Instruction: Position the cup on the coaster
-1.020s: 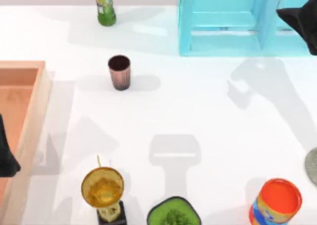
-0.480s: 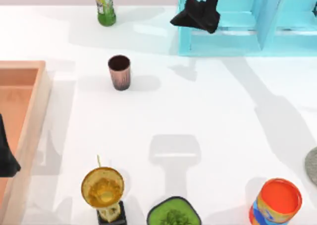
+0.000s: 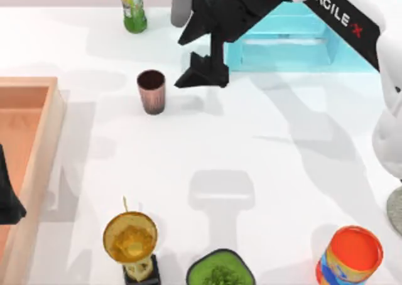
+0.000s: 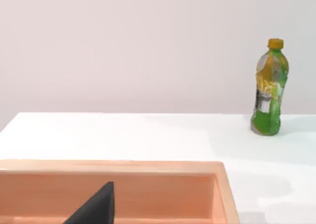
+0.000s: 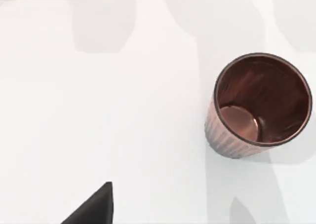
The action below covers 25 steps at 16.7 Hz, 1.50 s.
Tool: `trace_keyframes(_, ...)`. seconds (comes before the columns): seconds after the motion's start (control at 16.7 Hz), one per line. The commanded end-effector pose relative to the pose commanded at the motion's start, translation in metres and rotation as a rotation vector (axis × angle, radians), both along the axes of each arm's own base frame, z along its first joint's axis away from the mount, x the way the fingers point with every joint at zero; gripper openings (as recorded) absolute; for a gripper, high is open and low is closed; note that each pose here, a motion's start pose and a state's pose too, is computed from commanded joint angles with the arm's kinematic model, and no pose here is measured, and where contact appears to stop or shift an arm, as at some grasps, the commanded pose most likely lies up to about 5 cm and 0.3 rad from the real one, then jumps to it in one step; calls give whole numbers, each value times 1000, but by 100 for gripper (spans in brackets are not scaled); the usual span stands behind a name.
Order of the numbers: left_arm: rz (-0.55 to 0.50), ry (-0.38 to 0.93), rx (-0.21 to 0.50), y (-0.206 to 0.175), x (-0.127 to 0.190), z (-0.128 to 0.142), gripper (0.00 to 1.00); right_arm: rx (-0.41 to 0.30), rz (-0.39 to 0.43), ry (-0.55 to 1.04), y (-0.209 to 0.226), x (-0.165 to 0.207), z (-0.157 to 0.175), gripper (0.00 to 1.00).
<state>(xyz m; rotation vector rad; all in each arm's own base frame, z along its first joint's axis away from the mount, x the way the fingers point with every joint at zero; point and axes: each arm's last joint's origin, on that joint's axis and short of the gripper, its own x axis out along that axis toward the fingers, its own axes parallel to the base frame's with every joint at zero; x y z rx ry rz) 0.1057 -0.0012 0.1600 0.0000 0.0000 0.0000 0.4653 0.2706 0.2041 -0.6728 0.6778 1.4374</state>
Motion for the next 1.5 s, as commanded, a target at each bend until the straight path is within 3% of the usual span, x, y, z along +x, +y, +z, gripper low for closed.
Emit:
trace_keyframes(0.54,0,0,0,0,0,0,100,-2,11,9,6,3,-13,100)
trace_keyframes(0.96,0,0,0,0,0,0,100,-1,14,8,59,0,-76,100)
trace_keyframes(1.26,0,0,0,0,0,0,100,1,12,6,66,-1,-84,100)
trace_keyframes(1.5,0,0,0,0,0,0,100,1,12,6,66,-1,-84,70)
